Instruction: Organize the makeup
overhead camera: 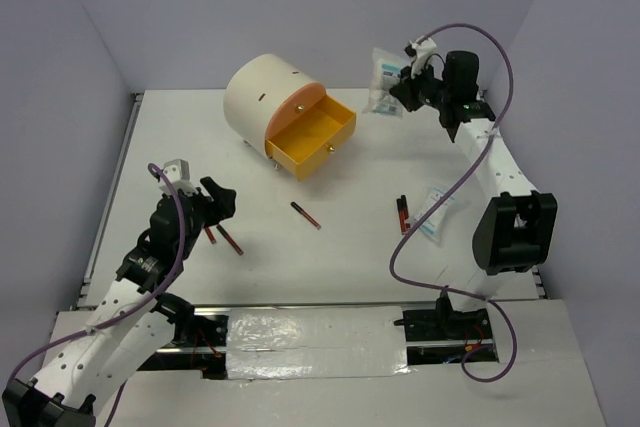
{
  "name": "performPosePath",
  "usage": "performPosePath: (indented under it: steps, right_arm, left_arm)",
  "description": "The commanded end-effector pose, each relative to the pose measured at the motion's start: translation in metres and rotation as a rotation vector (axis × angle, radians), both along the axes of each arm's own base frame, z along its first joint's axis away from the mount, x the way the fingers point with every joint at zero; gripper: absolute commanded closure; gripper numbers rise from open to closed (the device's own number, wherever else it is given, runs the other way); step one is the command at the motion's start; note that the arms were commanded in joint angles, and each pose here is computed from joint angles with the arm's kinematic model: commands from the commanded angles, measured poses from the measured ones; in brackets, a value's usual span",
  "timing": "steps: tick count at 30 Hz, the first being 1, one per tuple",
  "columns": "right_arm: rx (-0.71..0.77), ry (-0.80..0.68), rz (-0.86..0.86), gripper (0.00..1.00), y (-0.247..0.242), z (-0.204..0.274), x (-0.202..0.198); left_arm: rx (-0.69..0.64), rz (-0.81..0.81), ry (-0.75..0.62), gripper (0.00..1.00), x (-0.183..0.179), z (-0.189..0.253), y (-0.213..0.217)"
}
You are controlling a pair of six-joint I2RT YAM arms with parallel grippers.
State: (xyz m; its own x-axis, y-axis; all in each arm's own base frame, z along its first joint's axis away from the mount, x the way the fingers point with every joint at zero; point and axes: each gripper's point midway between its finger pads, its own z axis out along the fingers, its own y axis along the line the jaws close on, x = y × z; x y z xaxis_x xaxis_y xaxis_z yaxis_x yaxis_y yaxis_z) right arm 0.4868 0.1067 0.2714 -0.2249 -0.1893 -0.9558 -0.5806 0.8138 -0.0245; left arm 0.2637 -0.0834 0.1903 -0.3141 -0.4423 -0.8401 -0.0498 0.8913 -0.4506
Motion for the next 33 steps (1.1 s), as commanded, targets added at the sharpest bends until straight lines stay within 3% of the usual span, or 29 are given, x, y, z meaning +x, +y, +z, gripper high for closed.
performPosePath:
  steps: [1, 2, 6, 11, 22, 33]
  right_arm:
    - [-0.255, -0.366, 0.324, 1.00, 0.043, 0.076, -0.027]
    - [-0.368, -0.478, 0.388, 1.00, 0.050, 0.087, -0.029]
    - [-0.648, -0.650, 0.579, 1.00, 0.094, 0.083, -0.051]
    - [-0.837, -0.871, 0.708, 1.00, 0.139, 0.071, -0.068]
    - [-1.100, -0.988, 0.796, 1.00, 0.177, 0.033, -0.054]
    - [-1.323, -1.060, 0.871, 0.87, 0.181, -0.004, -0.033]
  left_arm:
    - [-0.023, -0.005, -0.053, 0.24, 0.006, 0.012, -0.003]
    - [-0.025, -0.006, -0.056, 0.23, 0.006, 0.013, -0.003]
    - [-0.027, -0.007, -0.057, 0.24, 0.006, 0.015, -0.003]
    - [-0.028, 0.004, -0.056, 0.24, 0.002, 0.016, 0.000]
    - [-0.026, 0.018, -0.058, 0.24, -0.003, 0.014, 0.005]
    - [-0.029, 0.030, -0.063, 0.24, -0.005, 0.013, 0.008]
